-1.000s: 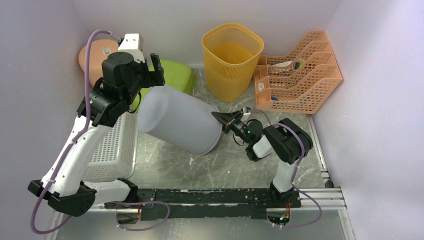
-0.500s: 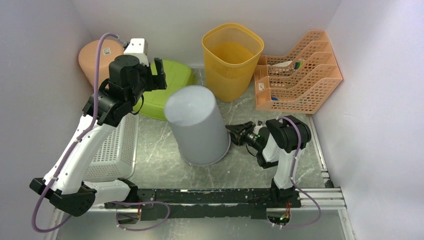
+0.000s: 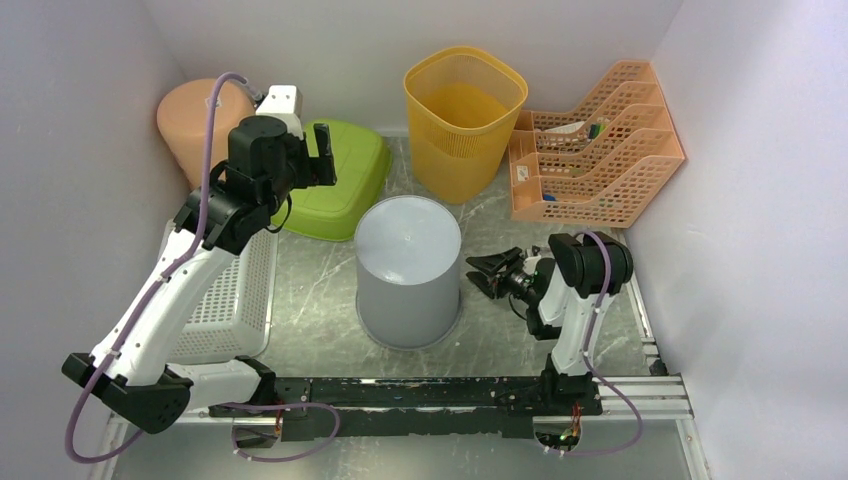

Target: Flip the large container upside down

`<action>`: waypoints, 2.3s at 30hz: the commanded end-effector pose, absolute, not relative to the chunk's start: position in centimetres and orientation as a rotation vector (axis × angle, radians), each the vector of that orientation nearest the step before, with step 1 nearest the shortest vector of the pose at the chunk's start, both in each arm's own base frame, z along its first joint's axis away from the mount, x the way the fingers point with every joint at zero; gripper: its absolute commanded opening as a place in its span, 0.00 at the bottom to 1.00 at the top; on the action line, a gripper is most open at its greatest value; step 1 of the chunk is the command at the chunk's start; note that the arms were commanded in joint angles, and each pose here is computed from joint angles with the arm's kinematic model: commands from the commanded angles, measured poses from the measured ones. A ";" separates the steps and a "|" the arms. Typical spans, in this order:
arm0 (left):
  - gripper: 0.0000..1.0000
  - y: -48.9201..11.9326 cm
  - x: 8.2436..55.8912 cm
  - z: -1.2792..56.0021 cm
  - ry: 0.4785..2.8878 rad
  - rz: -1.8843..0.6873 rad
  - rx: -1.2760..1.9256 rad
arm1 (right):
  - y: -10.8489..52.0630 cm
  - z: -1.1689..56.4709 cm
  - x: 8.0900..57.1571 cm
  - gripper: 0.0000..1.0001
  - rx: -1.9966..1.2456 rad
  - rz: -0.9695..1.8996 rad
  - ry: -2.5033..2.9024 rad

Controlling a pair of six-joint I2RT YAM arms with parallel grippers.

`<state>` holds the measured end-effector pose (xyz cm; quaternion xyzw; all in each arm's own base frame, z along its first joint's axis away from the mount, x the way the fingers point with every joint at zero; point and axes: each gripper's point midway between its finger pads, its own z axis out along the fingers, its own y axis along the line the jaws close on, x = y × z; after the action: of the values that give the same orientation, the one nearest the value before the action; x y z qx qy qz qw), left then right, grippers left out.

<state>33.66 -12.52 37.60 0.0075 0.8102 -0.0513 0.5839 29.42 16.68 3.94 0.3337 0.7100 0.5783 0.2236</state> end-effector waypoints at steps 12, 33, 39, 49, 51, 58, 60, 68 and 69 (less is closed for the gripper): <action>1.00 -13.7 34.2 37.6 1.877 -0.165 0.046 | 16.3 21.0 33.0 0.52 0.465 1.811 1.447; 1.00 -14.1 34.7 37.7 1.885 -0.146 0.081 | 12.3 18.4 35.9 0.54 0.206 0.395 2.149; 1.00 -14.8 35.1 37.8 1.887 -0.171 0.096 | 11.3 15.4 30.8 0.54 0.191 0.206 2.223; 1.00 -16.5 35.3 39.6 1.870 -0.251 0.159 | 15.5 9.9 27.4 0.54 0.069 0.276 2.352; 1.00 -16.8 35.1 39.8 1.869 -0.264 0.173 | 17.4 8.2 26.9 0.54 0.028 0.297 2.386; 1.00 -17.9 34.4 39.7 1.858 -0.330 0.239 | 24.7 6.3 27.1 0.54 -0.111 0.414 2.403; 1.00 -17.8 34.2 40.1 1.844 -0.338 0.231 | 27.3 6.4 27.5 0.54 -0.157 0.460 2.396; 1.00 -17.7 33.7 40.4 1.831 -0.348 0.240 | 36.4 7.2 28.5 0.53 -0.272 0.637 2.347; 1.00 -17.7 33.7 40.4 1.831 -0.344 0.239 | 37.0 7.0 28.6 0.53 -0.278 0.641 2.345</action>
<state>34.32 -17.52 39.10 0.0925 0.8022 -0.1359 0.5740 27.57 32.57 5.07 -0.1030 0.9224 0.1930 0.3184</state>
